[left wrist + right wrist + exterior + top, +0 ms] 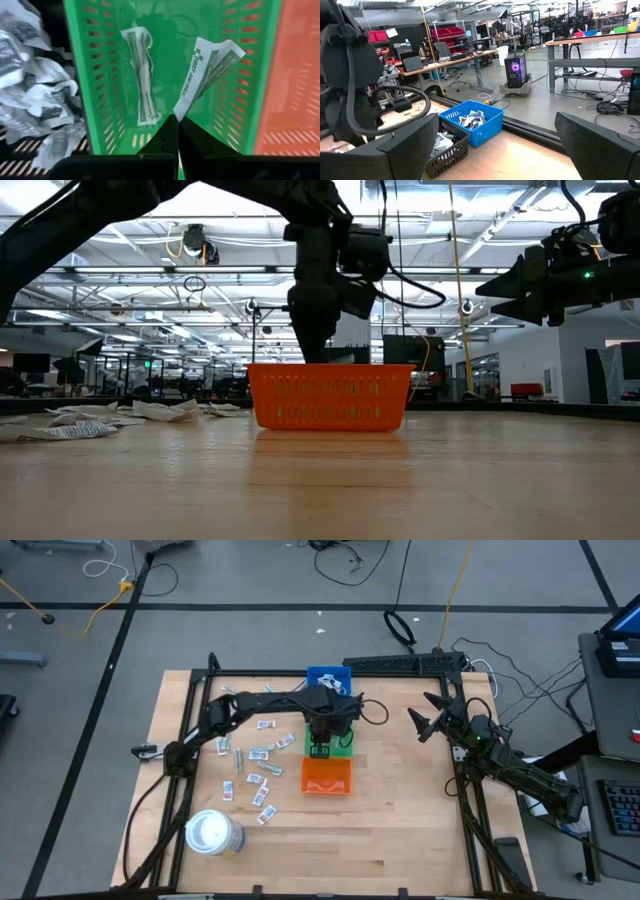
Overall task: Pick & Place First Aid Supplies
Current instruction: Put the green bandage into the green bin
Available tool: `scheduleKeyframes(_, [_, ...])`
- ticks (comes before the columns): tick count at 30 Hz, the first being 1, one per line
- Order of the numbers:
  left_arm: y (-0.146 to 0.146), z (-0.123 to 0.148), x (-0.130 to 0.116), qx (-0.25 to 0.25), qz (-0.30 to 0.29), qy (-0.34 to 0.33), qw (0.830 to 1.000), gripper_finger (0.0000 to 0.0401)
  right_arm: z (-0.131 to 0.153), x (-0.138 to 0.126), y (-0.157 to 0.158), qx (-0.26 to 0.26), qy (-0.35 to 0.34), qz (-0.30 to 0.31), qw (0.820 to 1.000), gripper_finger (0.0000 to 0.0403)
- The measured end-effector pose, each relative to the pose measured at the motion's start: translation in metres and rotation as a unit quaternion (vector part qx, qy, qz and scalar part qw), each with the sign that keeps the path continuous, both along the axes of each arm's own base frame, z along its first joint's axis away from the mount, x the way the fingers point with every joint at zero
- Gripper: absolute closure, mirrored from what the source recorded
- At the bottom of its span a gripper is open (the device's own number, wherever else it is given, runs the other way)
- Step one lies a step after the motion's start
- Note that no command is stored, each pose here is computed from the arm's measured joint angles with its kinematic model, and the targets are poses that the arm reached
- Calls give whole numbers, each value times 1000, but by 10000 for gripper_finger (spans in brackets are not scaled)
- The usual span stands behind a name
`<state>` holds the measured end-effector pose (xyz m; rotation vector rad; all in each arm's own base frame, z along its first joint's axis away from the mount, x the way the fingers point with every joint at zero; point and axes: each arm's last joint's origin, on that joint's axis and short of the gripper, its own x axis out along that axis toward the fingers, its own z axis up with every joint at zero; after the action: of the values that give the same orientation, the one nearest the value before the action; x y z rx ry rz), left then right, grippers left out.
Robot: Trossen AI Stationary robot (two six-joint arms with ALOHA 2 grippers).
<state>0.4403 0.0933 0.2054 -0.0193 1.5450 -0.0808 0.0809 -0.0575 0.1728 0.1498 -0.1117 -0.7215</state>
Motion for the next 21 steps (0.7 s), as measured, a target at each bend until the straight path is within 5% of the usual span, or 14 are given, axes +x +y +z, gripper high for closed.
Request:
scheduleKeyframes(11, [0, -17, 1, 9, -2, -3, 1000, 377, 0, 0, 0, 0, 0, 0, 1000, 9])
scheduleKeyframes(21, [11, -14, -3, 8, 35, 0, 999, 200, 0, 0, 0, 0, 0, 0, 1000, 9])
